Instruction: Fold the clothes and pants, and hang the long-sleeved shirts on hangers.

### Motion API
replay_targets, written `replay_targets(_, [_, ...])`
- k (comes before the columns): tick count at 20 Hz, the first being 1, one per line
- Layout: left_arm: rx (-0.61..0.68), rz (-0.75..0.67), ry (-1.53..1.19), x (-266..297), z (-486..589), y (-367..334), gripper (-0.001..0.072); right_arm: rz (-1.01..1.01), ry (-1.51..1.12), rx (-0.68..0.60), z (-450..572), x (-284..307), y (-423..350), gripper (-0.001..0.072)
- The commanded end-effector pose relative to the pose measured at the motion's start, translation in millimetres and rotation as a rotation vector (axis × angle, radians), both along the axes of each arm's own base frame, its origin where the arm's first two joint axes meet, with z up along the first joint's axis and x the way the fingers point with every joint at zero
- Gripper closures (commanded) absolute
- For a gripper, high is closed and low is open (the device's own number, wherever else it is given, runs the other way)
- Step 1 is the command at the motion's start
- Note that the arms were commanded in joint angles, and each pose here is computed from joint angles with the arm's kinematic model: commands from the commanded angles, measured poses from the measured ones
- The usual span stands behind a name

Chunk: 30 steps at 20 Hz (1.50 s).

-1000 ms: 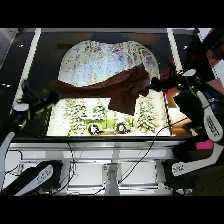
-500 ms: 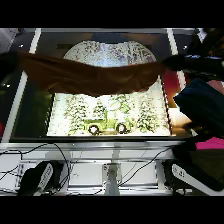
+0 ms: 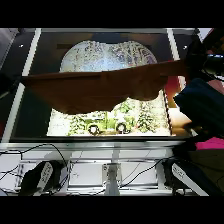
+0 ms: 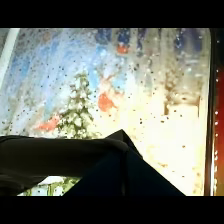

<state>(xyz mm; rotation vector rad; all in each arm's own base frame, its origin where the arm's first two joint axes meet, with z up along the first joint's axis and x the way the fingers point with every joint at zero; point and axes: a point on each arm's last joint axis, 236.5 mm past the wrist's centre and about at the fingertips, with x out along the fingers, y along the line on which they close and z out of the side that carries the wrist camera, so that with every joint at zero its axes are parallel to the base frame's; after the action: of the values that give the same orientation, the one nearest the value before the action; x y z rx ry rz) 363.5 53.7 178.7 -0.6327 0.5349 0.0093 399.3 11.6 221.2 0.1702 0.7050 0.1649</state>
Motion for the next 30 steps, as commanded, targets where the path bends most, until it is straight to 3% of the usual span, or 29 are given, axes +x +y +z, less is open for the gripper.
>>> replay_targets(1, [-0.139, -0.184, -0.058, -9.4, 28.5, -51.9, 0.0690, 0.038, 0.075, -0.009, -1.7, -33.2, 7.9, 0.0701])
replay_targets(4, [-0.111, -0.293, -0.227, -22.3, 103.5, -80.1, 0.0690, 0.159, 0.015, -0.004, 31.5, -76.8, 37.1, 0.0701])
replay_targets(9, [0.150, -0.312, -0.488, -67.5, 219.8, -101.2, 0.0690, 0.219, -0.309, -0.058, 145.1, -155.0, 64.7, 0.0701])
replay_targets(15, [0.500, -0.001, -0.726, -124.8, 297.8, -66.9, 0.0690, 0.137, -0.657, -0.041, 237.3, -222.6, 70.6, 0.0701])
replay_targets(18, [0.672, 0.200, -0.718, -140.3, 310.6, -23.4, 0.0691, 0.069, -0.709, -0.076, 248.9, -218.0, 54.4, 0.0701])
replay_targets(20, [0.636, 0.280, -0.593, -124.3, 286.5, 10.4, 0.0691, -0.040, -0.657, -0.151, 234.5, -186.9, 19.9, 0.0701])
replay_targets(22, [0.470, 0.198, -0.254, -79.4, 193.9, 28.5, 0.0691, -0.133, -0.395, -0.135, 159.2, -135.5, -11.6, 0.0701])
replay_targets(24, [0.244, -0.116, 0.093, -56.1, 90.0, -13.3, 0.0689, -0.077, 0.001, -0.066, 43.0, -109.1, -4.9, 0.0701])
replay_targets(26, [0.093, -0.422, 0.172, -57.7, 63.0, -66.8, 0.0690, 0.049, 0.246, -0.009, -20.1, -116.9, 18.0, 0.0701])
replay_targets(30, [0.082, -0.383, 0.047, -37.4, 86.3, -66.7, 0.0690, 0.130, 0.206, -0.009, -8.8, -115.3, 31.0, 0.0701])
